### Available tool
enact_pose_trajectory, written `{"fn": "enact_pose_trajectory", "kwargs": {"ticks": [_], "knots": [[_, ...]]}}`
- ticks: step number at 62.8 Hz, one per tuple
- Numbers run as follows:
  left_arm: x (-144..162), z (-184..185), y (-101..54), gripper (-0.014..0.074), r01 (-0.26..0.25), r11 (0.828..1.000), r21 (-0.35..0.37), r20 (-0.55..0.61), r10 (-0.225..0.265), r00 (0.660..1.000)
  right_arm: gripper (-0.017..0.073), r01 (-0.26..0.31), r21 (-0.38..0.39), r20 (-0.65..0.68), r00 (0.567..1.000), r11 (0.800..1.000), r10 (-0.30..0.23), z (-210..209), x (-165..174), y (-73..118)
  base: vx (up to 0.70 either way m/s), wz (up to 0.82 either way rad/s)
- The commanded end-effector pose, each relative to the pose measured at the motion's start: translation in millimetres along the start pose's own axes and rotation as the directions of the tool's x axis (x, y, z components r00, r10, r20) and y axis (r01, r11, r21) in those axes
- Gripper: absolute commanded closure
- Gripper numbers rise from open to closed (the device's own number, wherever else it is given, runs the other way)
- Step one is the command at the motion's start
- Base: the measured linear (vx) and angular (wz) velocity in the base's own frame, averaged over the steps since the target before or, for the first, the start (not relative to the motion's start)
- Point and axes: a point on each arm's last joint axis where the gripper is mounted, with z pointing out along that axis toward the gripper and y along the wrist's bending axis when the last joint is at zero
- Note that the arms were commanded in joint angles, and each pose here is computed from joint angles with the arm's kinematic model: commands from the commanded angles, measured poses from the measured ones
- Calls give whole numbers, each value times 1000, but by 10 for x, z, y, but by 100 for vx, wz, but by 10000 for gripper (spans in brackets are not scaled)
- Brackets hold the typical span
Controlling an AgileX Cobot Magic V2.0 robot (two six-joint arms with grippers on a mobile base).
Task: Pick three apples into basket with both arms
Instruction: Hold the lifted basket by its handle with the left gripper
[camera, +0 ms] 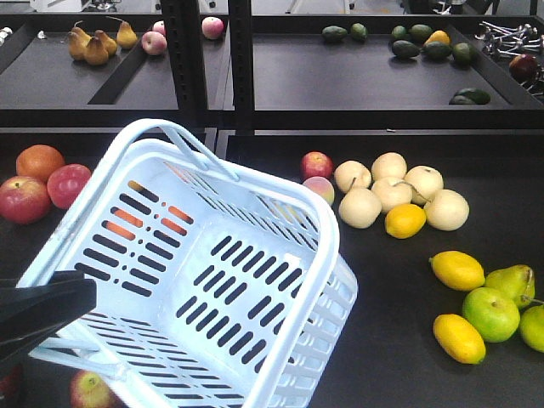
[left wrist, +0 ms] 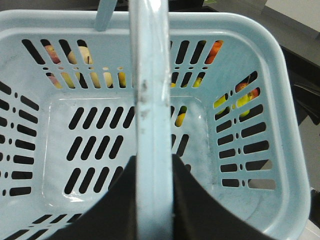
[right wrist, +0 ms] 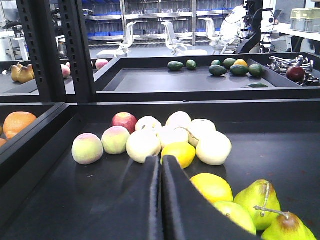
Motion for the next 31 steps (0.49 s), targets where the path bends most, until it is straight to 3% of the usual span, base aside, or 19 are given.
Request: {"fn": "enact_pose_trajectory", "kwargs": {"ticks": [1,31], "knots": [[-150,-54,-32,601,34,999,3,109,-34,993,564,13,-9,76,997,1000,-12,-5,-30,10,0,0],[-151,-54,-31,601,34,999,2,110,-34,993,564,13,-9,76,997,1000,-12,-5,-30,10,0,0]]}}
